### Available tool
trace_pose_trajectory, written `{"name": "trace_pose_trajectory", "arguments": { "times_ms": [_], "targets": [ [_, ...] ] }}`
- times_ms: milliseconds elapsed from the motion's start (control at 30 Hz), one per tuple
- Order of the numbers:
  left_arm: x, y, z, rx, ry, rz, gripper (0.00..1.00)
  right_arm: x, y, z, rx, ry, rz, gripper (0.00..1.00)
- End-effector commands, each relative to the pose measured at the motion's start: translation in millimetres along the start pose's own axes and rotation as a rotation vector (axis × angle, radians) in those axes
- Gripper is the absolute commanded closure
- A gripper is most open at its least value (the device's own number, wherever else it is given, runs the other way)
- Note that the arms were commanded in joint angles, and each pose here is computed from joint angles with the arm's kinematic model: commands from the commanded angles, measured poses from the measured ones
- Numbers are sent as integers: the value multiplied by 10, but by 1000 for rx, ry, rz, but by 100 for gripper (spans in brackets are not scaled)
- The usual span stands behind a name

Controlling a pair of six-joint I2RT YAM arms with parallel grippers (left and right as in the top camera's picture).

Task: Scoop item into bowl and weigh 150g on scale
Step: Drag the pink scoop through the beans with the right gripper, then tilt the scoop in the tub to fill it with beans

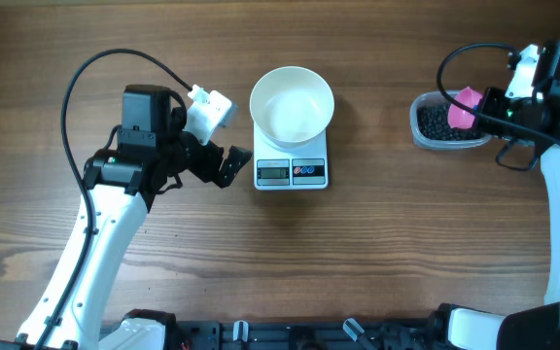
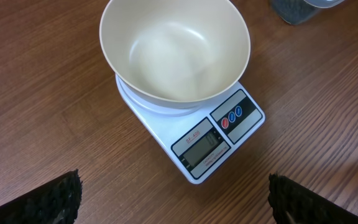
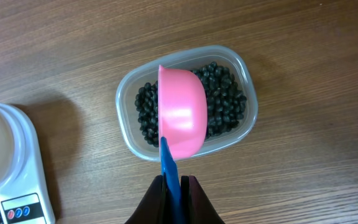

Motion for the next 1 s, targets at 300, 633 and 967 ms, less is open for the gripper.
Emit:
{"name": "trace_pose_trajectory", "arguments": {
  "times_ms": [300,633,967],
  "targets": [
    [43,21,-19,-28,-4,-14,0,25,45,65,-7,39,-11,96],
    [18,-201,-152,-204,-48,88,0,25,43,65,-7,39,-10,96],
    [17,-195,-150,-205,-47,85,0,25,42,60,138,34,-12,96]
  ]
}}
Point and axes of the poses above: each gripper's point midway between its finger pads, its own x axis back along the fingers, its own z axis along the line the jaws close on, y = z × x, the point moved 3 cm from there along x, back along the fingers, and after that the axes turned 13 degrees about x, right-handed, at the moved point
